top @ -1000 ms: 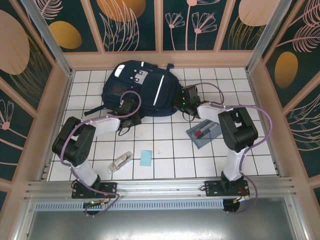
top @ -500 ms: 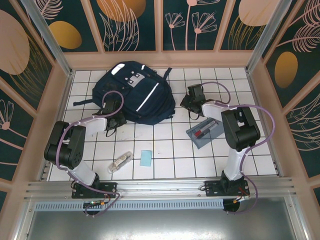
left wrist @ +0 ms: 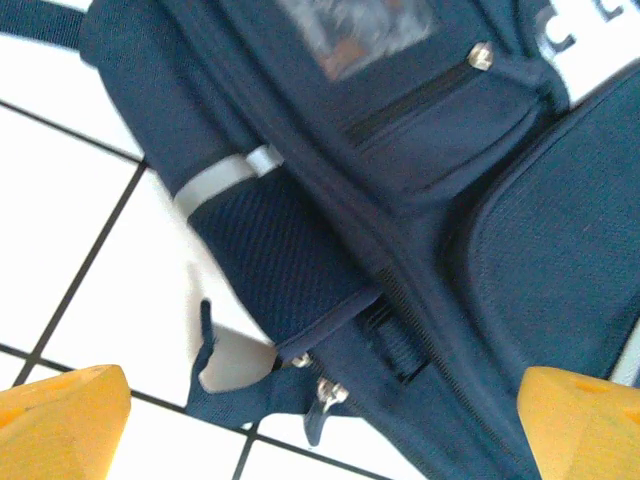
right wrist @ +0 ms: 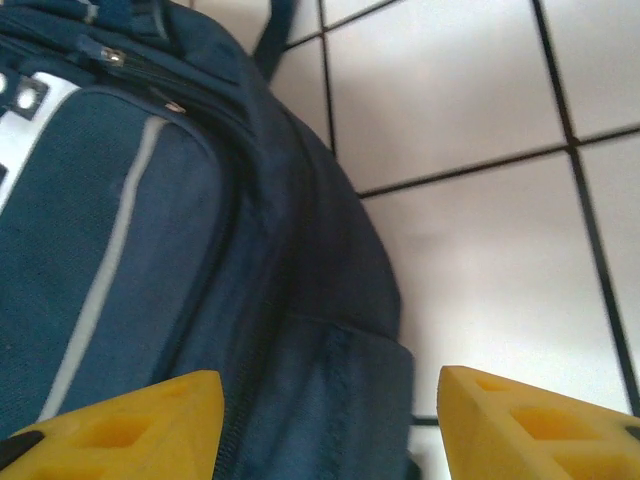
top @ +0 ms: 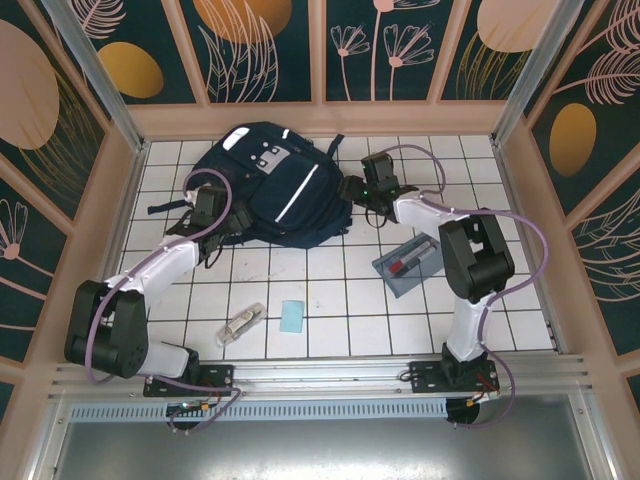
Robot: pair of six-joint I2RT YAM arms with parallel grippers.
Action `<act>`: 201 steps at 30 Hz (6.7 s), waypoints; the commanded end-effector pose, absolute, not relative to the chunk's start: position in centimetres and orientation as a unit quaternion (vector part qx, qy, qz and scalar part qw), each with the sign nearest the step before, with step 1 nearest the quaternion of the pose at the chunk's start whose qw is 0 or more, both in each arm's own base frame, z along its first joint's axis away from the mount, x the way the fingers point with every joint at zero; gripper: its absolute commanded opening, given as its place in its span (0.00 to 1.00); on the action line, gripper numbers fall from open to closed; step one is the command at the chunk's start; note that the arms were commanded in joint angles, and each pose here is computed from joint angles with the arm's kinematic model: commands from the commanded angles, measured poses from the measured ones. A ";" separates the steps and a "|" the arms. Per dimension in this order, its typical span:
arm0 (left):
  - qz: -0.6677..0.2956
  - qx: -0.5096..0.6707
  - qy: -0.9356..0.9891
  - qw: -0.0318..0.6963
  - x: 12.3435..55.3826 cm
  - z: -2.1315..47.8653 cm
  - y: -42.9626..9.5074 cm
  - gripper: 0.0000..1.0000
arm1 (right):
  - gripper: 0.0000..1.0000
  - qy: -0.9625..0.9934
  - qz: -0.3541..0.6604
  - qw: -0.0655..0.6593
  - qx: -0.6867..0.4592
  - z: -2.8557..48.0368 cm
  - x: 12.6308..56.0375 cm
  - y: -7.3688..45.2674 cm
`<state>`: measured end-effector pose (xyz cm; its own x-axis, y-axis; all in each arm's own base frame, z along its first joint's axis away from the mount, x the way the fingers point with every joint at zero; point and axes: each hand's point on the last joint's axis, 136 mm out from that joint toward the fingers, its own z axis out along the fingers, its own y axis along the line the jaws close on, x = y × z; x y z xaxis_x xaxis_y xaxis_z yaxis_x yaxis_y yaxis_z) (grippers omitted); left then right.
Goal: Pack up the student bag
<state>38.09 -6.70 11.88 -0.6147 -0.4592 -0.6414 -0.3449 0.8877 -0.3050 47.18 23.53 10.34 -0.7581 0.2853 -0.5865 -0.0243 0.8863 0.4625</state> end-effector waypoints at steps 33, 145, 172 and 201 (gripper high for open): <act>-0.282 -0.168 0.884 0.333 53.0 5.9 -17.2 0.95 | 0.32 0.949 0.269 0.133 -0.098 3.8 27.8 31.9; -0.429 -0.273 0.821 0.261 53.6 0.8 -31.2 0.92 | 0.00 0.860 0.378 0.322 -0.114 8.5 40.2 26.7; -0.363 -0.136 0.847 0.362 53.4 14.6 -28.9 0.95 | 0.40 0.865 0.324 0.349 -0.155 14.5 36.3 32.2; -0.312 -0.104 0.926 0.188 38.6 8.6 -28.4 0.73 | 0.38 0.906 0.317 0.261 0.101 4.4 43.2 25.7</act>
